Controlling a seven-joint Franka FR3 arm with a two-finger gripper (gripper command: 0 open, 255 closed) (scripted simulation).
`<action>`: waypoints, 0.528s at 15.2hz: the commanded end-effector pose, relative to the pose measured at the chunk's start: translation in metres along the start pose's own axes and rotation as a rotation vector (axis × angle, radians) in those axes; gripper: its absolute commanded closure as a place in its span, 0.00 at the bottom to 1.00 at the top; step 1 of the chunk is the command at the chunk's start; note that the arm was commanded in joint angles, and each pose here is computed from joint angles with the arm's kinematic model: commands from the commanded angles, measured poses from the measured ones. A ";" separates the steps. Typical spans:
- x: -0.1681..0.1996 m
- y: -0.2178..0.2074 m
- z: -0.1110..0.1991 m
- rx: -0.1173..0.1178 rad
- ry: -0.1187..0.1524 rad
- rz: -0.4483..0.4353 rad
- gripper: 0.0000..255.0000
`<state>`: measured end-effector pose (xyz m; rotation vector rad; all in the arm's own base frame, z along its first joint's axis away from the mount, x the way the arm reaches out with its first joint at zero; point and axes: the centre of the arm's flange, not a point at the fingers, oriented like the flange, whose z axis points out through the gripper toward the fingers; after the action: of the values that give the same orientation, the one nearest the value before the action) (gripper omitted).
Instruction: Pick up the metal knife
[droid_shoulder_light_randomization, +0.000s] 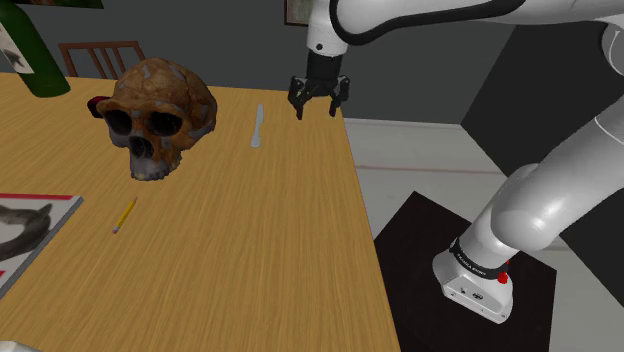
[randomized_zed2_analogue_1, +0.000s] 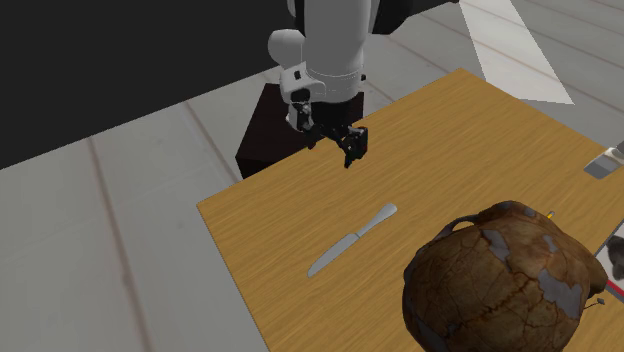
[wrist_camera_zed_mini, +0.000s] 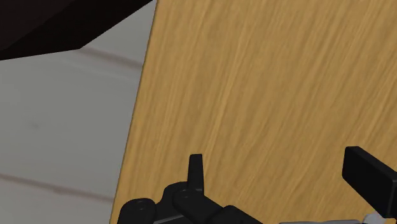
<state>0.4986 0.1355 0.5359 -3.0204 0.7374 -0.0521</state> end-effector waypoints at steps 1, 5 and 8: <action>0.012 -0.018 0.003 0.008 -0.003 0.046 0.00; 0.045 -0.057 0.009 0.023 -0.006 0.130 0.00; 0.072 -0.084 0.013 0.035 -0.008 0.193 0.00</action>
<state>0.5886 0.1727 0.5300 -2.9154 0.9771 -0.0477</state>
